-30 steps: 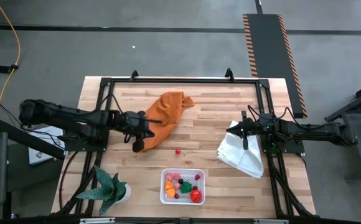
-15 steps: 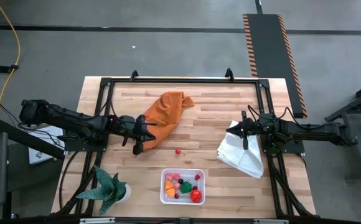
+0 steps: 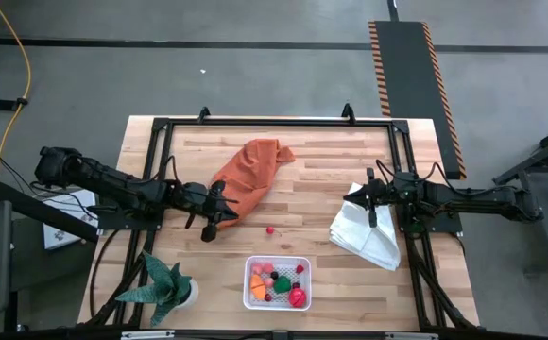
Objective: Pick and placing Produce into tupperware
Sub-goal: Put the red cherry into the white bin
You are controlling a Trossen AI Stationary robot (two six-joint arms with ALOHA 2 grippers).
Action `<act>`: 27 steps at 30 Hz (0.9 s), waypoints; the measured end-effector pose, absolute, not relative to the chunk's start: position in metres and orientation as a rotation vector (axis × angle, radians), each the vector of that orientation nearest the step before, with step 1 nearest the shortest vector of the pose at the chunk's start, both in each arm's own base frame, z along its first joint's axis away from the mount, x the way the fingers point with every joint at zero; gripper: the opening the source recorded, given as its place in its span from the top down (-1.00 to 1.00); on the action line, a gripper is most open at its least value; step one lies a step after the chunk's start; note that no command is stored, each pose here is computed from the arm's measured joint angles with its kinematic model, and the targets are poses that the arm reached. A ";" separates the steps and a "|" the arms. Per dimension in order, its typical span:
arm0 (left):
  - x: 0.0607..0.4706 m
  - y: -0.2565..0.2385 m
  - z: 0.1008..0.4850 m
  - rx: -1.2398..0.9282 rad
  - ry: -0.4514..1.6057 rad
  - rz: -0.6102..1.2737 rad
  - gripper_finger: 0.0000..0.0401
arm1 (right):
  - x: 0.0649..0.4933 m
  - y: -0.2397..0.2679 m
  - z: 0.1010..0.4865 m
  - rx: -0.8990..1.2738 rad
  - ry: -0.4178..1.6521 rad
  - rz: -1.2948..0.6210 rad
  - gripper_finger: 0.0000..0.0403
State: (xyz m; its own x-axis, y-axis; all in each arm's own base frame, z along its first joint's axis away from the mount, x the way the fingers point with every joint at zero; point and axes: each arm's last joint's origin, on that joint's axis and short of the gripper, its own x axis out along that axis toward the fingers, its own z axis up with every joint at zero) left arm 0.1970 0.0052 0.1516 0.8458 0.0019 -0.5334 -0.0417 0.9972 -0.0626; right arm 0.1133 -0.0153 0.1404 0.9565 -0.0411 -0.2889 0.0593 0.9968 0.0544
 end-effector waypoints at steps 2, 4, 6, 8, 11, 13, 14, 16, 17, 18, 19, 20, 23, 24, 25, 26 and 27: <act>0.200 0.005 0.150 -0.075 0.553 0.013 0.91 | 0.113 -0.015 0.140 0.063 0.292 -0.051 1.00; 0.201 0.005 0.148 -0.076 0.559 0.004 0.91 | 0.113 -0.015 0.140 0.063 0.292 -0.051 1.00; 0.203 0.004 0.145 -0.081 0.568 -0.015 0.91 | 0.113 -0.015 0.140 0.063 0.292 -0.051 1.00; 0.204 0.004 0.141 -0.089 0.584 -0.037 0.91 | 0.113 -0.015 0.140 0.063 0.292 -0.051 1.00; 0.208 0.004 0.138 -0.096 0.578 -0.048 0.91 | 0.113 -0.015 0.140 0.063 0.292 -0.051 1.00; 0.209 0.003 0.138 -0.099 0.567 -0.051 0.91 | 0.113 -0.015 0.140 0.063 0.292 -0.051 1.00; 0.210 0.004 0.139 -0.094 0.550 -0.053 0.91 | 0.113 -0.015 0.140 0.063 0.292 -0.051 1.00; 0.212 0.004 0.141 -0.085 0.528 -0.058 0.94 | 0.113 -0.015 0.140 0.063 0.292 -0.051 1.00; 0.212 0.003 0.140 -0.083 0.529 -0.059 0.97 | 0.113 -0.015 0.140 0.063 0.292 -0.051 1.00; 0.212 0.003 0.140 -0.080 0.530 -0.060 0.98 | 0.113 -0.015 0.140 0.063 0.292 -0.051 1.00; 0.212 0.003 0.140 -0.073 0.530 -0.062 0.99 | 0.113 -0.015 0.140 0.063 0.292 -0.051 1.00; 0.212 0.003 0.140 -0.065 0.532 -0.064 0.98 | 0.113 -0.015 0.140 0.063 0.292 -0.051 1.00; 0.211 0.003 0.139 -0.043 0.539 -0.083 0.96 | 0.113 -0.015 0.140 0.063 0.292 -0.051 1.00; 0.211 0.003 0.139 -0.037 0.538 -0.089 0.96 | 0.113 -0.015 0.140 0.063 0.292 -0.051 1.00; 0.211 0.003 0.139 -0.031 0.538 -0.091 0.95 | 0.113 -0.015 0.140 0.063 0.292 -0.051 1.00; 0.211 0.003 0.139 -0.024 0.538 -0.092 0.95 | 0.113 -0.015 0.140 0.063 0.292 -0.051 1.00; 0.211 0.003 0.139 -0.017 0.537 -0.094 0.95 | 0.113 -0.015 0.140 0.063 0.292 -0.051 1.00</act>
State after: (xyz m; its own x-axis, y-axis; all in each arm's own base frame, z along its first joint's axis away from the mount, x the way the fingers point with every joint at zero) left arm 0.2112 0.0031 0.1395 0.8550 -0.0940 -0.5101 0.0851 0.9955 -0.0408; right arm 0.1132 -0.0153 0.1404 0.9564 -0.0413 -0.2891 0.0595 0.9967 0.0544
